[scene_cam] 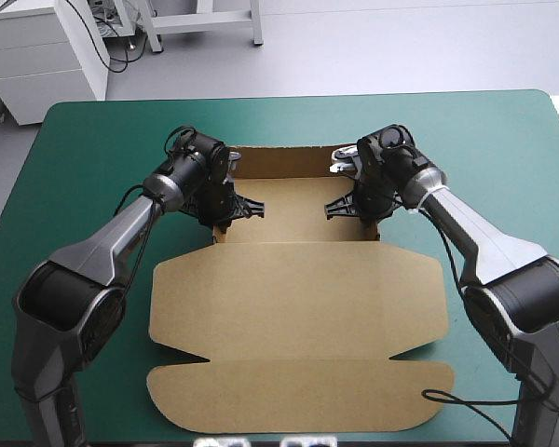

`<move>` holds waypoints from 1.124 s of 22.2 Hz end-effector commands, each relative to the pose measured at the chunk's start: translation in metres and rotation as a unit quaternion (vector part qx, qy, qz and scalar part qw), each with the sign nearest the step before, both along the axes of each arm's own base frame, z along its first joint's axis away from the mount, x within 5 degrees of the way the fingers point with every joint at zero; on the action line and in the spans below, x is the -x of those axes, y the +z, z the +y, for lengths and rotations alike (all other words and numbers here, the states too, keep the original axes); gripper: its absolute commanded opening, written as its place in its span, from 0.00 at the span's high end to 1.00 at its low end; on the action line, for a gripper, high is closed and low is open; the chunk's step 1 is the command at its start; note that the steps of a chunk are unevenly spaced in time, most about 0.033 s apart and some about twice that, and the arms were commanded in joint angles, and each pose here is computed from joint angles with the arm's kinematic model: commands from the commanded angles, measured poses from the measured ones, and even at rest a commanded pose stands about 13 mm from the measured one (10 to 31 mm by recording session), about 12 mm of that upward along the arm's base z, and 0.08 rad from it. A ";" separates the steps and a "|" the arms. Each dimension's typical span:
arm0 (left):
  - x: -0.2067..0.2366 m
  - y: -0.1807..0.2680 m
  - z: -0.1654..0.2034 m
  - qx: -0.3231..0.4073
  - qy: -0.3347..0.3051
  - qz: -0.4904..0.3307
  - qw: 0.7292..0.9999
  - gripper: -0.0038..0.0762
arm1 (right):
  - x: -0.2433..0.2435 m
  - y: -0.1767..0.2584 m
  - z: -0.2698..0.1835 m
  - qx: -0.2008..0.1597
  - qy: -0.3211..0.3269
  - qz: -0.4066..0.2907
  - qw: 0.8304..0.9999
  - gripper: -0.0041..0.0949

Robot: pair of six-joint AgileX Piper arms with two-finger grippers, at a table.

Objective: Fold the box

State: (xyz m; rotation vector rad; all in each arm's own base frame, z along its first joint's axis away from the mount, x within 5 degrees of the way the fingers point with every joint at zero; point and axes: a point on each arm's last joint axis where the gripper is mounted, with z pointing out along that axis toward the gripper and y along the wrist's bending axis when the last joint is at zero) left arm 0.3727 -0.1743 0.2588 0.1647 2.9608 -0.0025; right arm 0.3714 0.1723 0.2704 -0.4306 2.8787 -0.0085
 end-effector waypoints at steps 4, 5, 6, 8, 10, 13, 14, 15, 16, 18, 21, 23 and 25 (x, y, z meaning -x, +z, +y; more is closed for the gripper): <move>0.007 0.028 0.004 -0.009 -0.020 -0.024 0.999 0.96 | 0.004 0.023 0.000 -0.010 0.032 -0.027 0.999 0.98; 0.008 0.025 -0.001 0.006 -0.045 -0.012 0.999 0.96 | 0.003 0.020 0.000 -0.009 0.028 -0.024 0.999 0.98; 0.008 0.022 -0.004 0.015 -0.068 -0.003 0.998 0.96 | 0.003 0.020 0.001 -0.014 0.021 -0.023 0.999 0.98; 0.007 0.015 -0.008 0.029 -0.067 0.013 0.997 0.94 | 0.003 0.020 0.001 -0.014 0.020 -0.023 0.999 0.96; 0.008 0.014 -0.012 0.052 -0.064 0.023 0.996 0.85 | 0.004 0.020 0.001 -0.016 0.020 -0.021 0.999 0.92; 0.009 0.016 -0.013 0.058 -0.065 0.023 0.996 0.62 | 0.004 0.020 0.003 -0.023 0.028 -0.018 0.999 0.73; 0.008 0.018 -0.013 0.059 -0.066 0.019 0.996 0.53 | 0.004 0.021 0.003 -0.024 0.028 -0.019 0.999 0.62; 0.007 0.020 -0.014 0.061 -0.066 0.015 0.996 0.48 | 0.004 0.021 0.003 -0.024 0.028 -0.020 0.999 0.57; 0.007 0.023 -0.014 0.063 -0.066 0.011 0.996 0.43 | 0.004 0.021 0.003 -0.024 0.028 -0.020 0.999 0.50; 0.005 0.031 -0.014 0.066 -0.067 -0.003 0.996 0.36 | 0.002 0.024 0.004 -0.029 0.028 -0.029 0.999 0.37; 0.002 0.056 -0.014 0.076 -0.070 -0.045 0.994 0.34 | -0.003 0.038 0.006 -0.041 0.021 -0.061 0.997 0.25; 0.001 0.070 -0.012 0.073 -0.071 -0.070 0.992 0.34 | -0.005 0.052 0.006 -0.048 0.020 -0.080 0.995 0.25; 0.002 0.088 -0.009 0.066 -0.072 -0.103 0.990 0.34 | -0.006 0.068 0.006 -0.052 0.020 -0.097 0.994 0.25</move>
